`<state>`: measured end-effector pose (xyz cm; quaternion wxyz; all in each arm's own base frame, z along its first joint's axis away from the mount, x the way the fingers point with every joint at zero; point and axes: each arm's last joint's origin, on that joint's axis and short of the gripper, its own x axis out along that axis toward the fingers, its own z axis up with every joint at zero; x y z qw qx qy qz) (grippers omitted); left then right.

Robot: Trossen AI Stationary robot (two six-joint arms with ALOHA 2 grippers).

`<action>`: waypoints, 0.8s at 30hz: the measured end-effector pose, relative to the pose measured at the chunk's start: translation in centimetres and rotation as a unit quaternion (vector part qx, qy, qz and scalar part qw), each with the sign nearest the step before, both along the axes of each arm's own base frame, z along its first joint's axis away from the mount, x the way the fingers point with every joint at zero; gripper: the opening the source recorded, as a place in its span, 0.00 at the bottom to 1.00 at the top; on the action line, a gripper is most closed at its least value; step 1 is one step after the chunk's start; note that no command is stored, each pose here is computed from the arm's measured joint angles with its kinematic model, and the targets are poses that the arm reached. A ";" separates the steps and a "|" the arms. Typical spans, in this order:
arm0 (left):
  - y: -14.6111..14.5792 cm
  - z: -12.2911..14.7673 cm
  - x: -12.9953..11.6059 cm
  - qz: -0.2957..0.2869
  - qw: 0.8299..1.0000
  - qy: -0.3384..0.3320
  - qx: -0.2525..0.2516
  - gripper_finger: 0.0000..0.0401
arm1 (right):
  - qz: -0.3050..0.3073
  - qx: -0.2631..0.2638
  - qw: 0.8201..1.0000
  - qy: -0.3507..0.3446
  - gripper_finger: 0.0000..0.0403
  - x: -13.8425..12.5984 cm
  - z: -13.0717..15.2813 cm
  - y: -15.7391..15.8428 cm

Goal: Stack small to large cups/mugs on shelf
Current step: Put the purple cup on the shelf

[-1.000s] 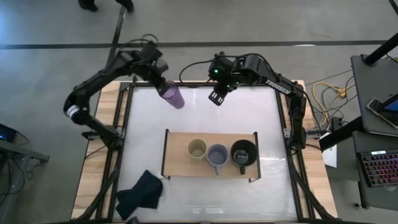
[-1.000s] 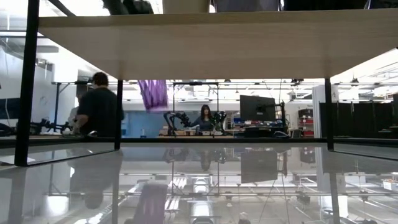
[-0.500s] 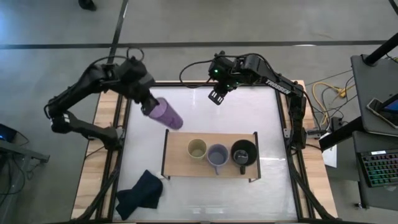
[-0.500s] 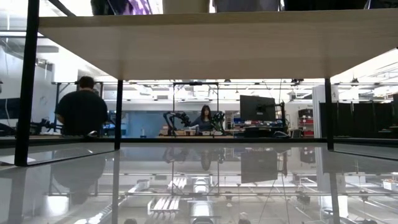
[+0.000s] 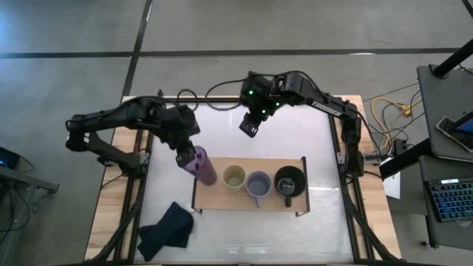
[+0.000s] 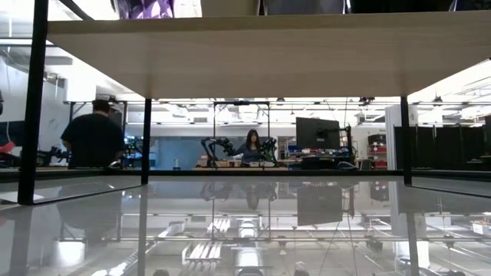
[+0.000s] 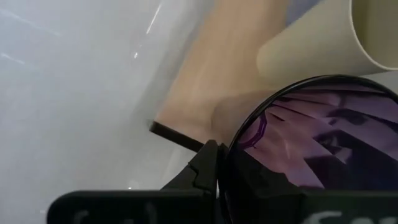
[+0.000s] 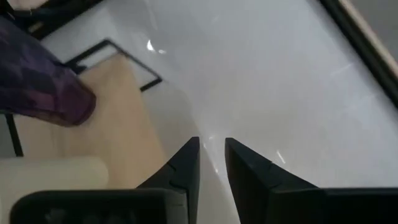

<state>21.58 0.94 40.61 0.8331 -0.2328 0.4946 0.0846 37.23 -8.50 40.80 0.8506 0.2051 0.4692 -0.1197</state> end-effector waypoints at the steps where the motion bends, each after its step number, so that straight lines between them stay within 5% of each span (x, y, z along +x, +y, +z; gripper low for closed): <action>1: -0.2 -0.1 0.2 -0.003 1.000 0.002 0.000 0.00 | 0.004 0.001 1.000 0.005 0.17 0.1 -0.2 0.3; 14: -2.1 0.0 1.2 -0.015 1.000 -0.016 -0.017 0.00 | 0.117 0.115 0.986 0.009 0.15 3.3 -3.4 2.4; 24: -2.3 -0.1 1.4 -0.014 1.000 -0.013 -0.010 0.00 | 0.177 0.208 0.960 -0.066 0.14 7.0 -5.4 3.1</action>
